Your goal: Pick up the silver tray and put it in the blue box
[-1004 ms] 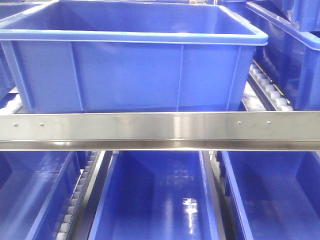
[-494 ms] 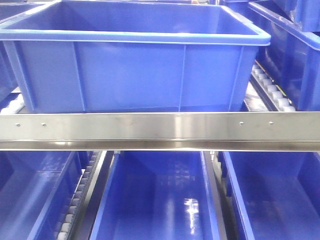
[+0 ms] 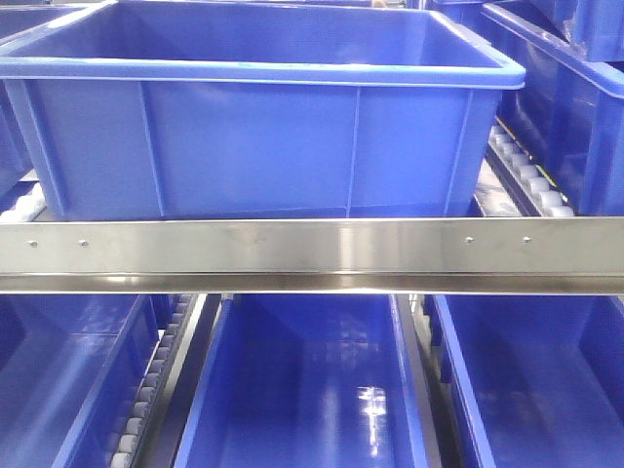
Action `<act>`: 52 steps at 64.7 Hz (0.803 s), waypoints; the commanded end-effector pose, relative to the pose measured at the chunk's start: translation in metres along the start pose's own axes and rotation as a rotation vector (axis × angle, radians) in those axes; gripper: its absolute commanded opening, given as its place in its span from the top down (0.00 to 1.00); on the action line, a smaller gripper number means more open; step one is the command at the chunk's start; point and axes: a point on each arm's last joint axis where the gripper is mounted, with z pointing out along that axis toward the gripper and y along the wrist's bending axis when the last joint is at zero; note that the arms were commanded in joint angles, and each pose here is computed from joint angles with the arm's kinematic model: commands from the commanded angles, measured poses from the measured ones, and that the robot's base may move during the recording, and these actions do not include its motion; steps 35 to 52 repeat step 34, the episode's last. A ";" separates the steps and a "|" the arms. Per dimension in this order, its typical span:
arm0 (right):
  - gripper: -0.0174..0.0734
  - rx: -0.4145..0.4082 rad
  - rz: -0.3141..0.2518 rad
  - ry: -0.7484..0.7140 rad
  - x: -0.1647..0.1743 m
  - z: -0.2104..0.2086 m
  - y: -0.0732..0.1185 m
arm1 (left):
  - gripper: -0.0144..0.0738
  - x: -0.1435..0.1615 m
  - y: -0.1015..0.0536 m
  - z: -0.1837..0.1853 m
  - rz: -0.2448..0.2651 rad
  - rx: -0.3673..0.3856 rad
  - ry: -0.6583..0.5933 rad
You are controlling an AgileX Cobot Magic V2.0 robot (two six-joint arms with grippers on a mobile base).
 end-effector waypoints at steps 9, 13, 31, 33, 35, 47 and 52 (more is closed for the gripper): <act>0.75 0.010 -0.008 -0.095 -0.008 -0.002 -0.001 | 0.95 -0.009 0.000 -0.002 -0.020 0.006 -0.097; 0.75 0.010 -0.008 -0.095 -0.008 -0.002 -0.001 | 0.95 -0.009 0.000 -0.002 -0.020 0.006 -0.097; 0.75 0.010 -0.008 -0.095 -0.008 -0.002 -0.001 | 0.95 -0.009 0.000 -0.002 -0.020 0.006 -0.097; 0.75 0.010 -0.008 -0.095 -0.008 -0.002 -0.001 | 0.95 -0.009 0.000 -0.002 -0.020 0.006 -0.097; 0.75 0.010 -0.008 -0.095 -0.008 -0.002 -0.001 | 0.95 -0.009 0.000 -0.002 -0.020 0.006 -0.097; 0.75 0.010 -0.008 -0.095 -0.008 -0.002 -0.001 | 0.95 -0.009 0.000 -0.002 -0.020 0.006 -0.097; 0.75 0.010 -0.008 -0.095 -0.008 -0.002 -0.001 | 0.95 -0.009 0.000 -0.002 -0.020 0.006 -0.097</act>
